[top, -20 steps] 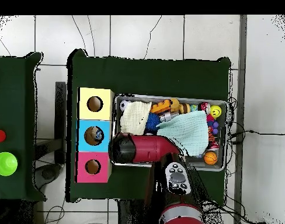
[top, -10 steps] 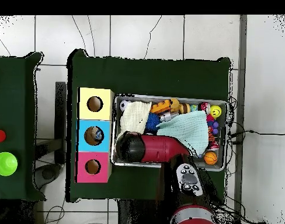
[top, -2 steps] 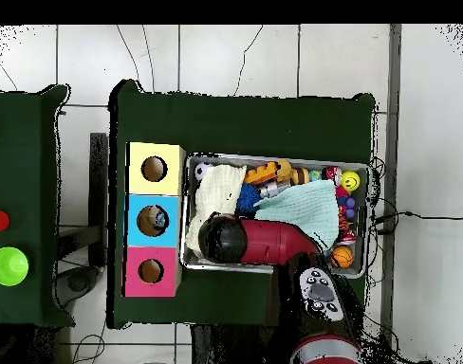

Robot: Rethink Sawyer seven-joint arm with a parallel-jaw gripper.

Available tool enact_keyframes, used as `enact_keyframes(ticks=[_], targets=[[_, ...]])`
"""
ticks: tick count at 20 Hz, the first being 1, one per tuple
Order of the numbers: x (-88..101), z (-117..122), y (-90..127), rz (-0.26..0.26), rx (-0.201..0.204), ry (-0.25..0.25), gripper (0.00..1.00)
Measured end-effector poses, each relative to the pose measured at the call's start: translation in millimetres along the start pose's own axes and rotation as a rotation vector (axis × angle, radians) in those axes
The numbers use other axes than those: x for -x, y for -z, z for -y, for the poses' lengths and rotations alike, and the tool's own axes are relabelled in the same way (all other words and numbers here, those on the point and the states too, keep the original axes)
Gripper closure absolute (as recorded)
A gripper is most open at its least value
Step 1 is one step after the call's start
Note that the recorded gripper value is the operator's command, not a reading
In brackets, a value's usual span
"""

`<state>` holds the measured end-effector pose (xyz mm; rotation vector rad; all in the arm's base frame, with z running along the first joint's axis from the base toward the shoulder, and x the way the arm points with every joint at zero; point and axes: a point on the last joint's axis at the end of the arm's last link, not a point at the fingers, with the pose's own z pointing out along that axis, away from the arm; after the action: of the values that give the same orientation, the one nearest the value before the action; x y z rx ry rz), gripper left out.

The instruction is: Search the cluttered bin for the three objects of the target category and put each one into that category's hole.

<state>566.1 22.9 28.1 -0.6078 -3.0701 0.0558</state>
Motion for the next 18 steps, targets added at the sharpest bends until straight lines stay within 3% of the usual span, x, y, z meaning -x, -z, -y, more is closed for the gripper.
enact_keyframes(ticks=[18], targets=[[9.0,10.9,-0.8,0.0,0.018,-0.029,0.0]])
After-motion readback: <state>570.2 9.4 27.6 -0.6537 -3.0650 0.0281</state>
